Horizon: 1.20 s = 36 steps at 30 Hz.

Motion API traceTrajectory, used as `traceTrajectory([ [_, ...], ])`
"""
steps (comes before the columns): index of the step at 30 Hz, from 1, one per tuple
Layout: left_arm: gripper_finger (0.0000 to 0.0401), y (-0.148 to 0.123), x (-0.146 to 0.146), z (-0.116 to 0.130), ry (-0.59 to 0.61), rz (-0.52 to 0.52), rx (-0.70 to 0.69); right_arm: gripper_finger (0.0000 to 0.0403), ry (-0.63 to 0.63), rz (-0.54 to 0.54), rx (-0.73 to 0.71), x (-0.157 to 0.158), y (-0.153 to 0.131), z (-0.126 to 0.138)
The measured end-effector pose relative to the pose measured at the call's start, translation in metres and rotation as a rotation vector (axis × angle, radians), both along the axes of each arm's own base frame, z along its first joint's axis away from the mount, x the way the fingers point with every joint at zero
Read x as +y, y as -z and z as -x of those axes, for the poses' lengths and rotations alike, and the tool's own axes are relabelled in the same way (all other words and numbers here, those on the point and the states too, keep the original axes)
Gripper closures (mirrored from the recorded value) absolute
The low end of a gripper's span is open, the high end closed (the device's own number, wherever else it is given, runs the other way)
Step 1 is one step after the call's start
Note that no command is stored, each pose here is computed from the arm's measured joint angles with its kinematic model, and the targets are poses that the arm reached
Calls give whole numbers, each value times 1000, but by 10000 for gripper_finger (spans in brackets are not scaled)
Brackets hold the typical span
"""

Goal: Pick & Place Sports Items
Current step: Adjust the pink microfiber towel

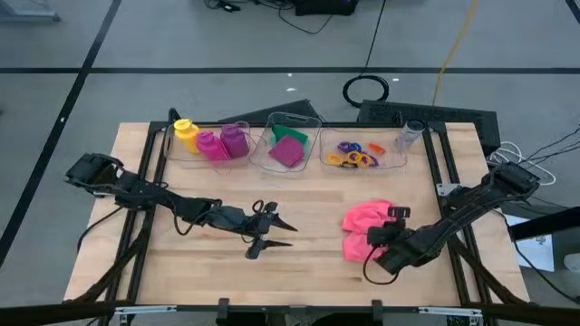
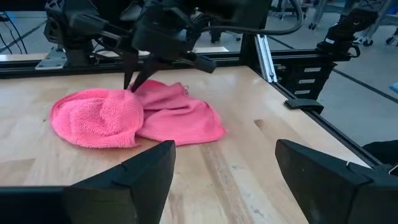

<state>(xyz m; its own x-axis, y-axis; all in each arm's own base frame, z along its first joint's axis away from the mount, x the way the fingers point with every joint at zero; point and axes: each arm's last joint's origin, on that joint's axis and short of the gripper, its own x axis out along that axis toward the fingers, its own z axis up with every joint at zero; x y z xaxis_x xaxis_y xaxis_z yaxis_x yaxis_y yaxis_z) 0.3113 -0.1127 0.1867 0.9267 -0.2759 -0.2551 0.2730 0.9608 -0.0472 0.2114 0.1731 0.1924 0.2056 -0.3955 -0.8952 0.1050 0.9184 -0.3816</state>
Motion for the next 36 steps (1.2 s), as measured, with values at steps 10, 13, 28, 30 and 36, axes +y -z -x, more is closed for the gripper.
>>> traceTrajectory([
  [10, 164, 1, 0, 0, 0, -4, 15, 361, -97, -82, -29, 8, 3, -7],
  [13, 164, 1, 0, 0, 0, -4, 15, 341, -80, -101, -11, 5, 7, -7],
  [28, 164, 1, 0, 0, -1, -2, 15, 262, 124, -84, 156, -46, 48, 2],
  [30, 164, 1, 0, 0, -1, -2, 15, 279, 109, -87, 163, -47, 48, 0],
  [36, 164, 1, 0, 0, 0, -6, 14, 382, -12, -129, 72, -42, 45, -9],
])
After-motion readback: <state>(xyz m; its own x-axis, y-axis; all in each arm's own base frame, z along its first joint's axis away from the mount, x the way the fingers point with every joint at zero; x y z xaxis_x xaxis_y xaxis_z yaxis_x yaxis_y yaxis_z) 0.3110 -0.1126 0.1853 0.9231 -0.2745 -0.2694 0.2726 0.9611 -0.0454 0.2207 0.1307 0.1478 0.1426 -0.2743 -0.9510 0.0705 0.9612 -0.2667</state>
